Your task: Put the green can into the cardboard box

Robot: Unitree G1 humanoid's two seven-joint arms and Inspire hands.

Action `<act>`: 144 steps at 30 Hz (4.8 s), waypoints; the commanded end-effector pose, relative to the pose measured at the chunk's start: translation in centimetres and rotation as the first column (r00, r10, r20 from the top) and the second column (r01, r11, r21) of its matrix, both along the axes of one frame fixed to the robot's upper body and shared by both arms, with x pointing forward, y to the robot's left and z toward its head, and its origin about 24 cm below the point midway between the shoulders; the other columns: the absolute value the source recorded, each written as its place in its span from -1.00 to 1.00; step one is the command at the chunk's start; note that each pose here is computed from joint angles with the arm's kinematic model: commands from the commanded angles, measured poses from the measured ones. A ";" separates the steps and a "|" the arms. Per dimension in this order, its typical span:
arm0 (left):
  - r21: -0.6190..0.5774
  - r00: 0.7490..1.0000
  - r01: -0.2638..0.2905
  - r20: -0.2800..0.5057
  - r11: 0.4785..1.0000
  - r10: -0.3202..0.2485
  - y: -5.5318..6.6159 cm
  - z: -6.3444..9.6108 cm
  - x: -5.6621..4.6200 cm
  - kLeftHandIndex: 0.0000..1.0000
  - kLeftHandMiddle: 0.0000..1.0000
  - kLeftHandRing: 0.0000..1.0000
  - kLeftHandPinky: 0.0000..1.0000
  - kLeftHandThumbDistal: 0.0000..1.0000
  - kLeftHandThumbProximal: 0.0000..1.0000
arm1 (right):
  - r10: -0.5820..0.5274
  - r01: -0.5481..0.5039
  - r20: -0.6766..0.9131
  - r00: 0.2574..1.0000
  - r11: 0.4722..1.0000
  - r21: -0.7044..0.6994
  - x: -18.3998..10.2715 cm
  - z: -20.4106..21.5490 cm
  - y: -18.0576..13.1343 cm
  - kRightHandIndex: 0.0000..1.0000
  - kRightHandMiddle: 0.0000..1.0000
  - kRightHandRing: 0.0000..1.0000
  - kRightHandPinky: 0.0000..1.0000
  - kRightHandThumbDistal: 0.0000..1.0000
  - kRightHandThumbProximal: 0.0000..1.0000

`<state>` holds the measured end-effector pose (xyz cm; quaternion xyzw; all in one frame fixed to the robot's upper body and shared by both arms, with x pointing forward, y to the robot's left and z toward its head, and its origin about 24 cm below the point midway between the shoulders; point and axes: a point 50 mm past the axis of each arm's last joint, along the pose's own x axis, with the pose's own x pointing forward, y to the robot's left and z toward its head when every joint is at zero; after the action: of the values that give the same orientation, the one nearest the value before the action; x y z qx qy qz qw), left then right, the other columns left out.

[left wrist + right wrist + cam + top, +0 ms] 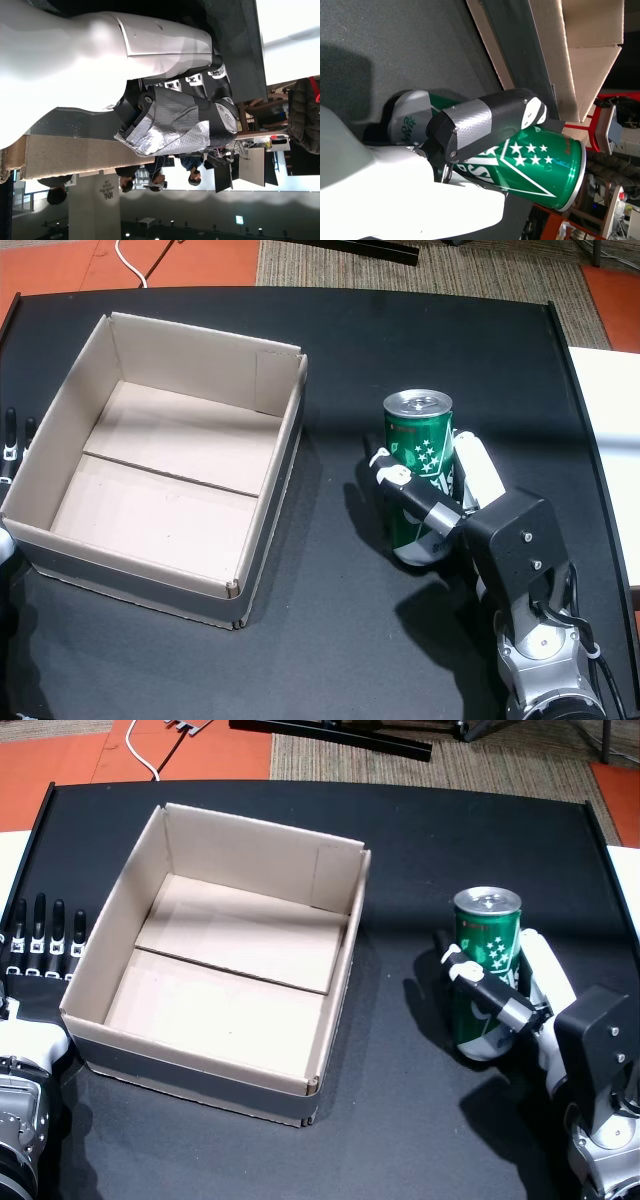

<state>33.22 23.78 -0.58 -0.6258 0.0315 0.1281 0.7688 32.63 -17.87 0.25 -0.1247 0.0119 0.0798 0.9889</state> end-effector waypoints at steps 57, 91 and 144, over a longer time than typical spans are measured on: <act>-0.034 0.993 0.009 -0.118 0.999 -0.013 -1.9 -2.5 -1.3 0.02 0.05 0.29 0.62 -1.00 0.11 | 0.108 0.345 0.983 0.149 0.926 -0.154 5.0 25.6 8.7 -1.00 -1.00 -0.85 -0.87 -0.93 0.18; -0.071 0.990 -0.012 -0.143 0.997 0.002 -3.0 -2.5 -1.0 0.01 0.07 0.29 0.45 -1.00 -0.23 | 0.813 0.006 0.437 0.385 0.471 -0.882 3.2 18.6 22.6 -1.00 -1.00 -0.79 -0.48 -0.75 -0.09; -0.106 0.994 0.013 -0.108 0.994 -0.025 -4.4 -2.7 -1.0 0.17 0.12 0.34 0.58 -1.00 0.11 | 0.580 -0.517 -0.306 0.755 0.240 -0.822 5.0 10.4 19.3 -0.76 -0.69 -0.56 -0.36 -0.73 0.08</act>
<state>33.99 20.83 -0.61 -0.6486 0.0275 0.1261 0.7501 37.63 1.36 10.45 -0.6154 -0.0228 0.3975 0.6802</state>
